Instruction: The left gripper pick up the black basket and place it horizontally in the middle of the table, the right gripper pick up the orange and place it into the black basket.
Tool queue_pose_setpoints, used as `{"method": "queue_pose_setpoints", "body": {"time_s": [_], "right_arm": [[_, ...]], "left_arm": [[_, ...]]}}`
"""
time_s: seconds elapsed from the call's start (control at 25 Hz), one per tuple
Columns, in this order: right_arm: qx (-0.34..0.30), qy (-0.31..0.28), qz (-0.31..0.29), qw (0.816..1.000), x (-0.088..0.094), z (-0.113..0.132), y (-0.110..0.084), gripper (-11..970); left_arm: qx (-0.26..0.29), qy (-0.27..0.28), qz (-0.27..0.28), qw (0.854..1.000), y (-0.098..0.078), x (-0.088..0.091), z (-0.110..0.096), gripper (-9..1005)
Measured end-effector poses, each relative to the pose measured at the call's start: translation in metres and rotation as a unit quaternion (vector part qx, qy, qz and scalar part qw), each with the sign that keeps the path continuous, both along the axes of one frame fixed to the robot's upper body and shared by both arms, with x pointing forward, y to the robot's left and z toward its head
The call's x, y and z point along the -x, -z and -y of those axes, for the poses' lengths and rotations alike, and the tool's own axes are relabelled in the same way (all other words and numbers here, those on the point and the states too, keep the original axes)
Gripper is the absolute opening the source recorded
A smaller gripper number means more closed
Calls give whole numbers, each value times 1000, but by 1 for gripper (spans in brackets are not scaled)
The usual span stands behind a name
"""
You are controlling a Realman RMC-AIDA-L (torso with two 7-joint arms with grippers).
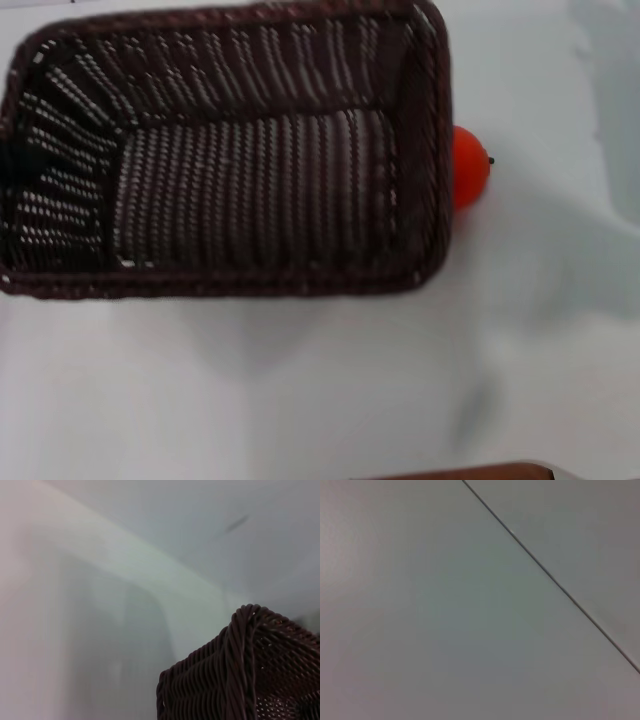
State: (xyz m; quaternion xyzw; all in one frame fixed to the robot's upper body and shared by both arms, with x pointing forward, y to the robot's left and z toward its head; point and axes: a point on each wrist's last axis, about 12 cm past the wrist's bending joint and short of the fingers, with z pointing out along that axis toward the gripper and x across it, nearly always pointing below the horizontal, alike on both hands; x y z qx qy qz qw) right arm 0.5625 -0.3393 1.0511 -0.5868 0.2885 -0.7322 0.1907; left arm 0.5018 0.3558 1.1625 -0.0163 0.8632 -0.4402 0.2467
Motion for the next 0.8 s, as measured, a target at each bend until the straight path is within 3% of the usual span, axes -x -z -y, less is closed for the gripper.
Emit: {"method": "queue_pose_setpoints", "body": {"time_s": [0.16, 0.32, 0.8], "right_arm": [[1, -1, 3, 1000, -1, 0, -1, 717], [2, -3, 4, 1000, -2, -1, -2, 718], [2, -6, 4, 1000, -3, -3, -3, 718]], "left_arm": [[20, -45, 5, 999, 5, 3, -7, 151], [26, -71, 1, 997, 18, 2, 2, 150], [8, -70, -35, 997, 48, -9, 22, 150]]}}
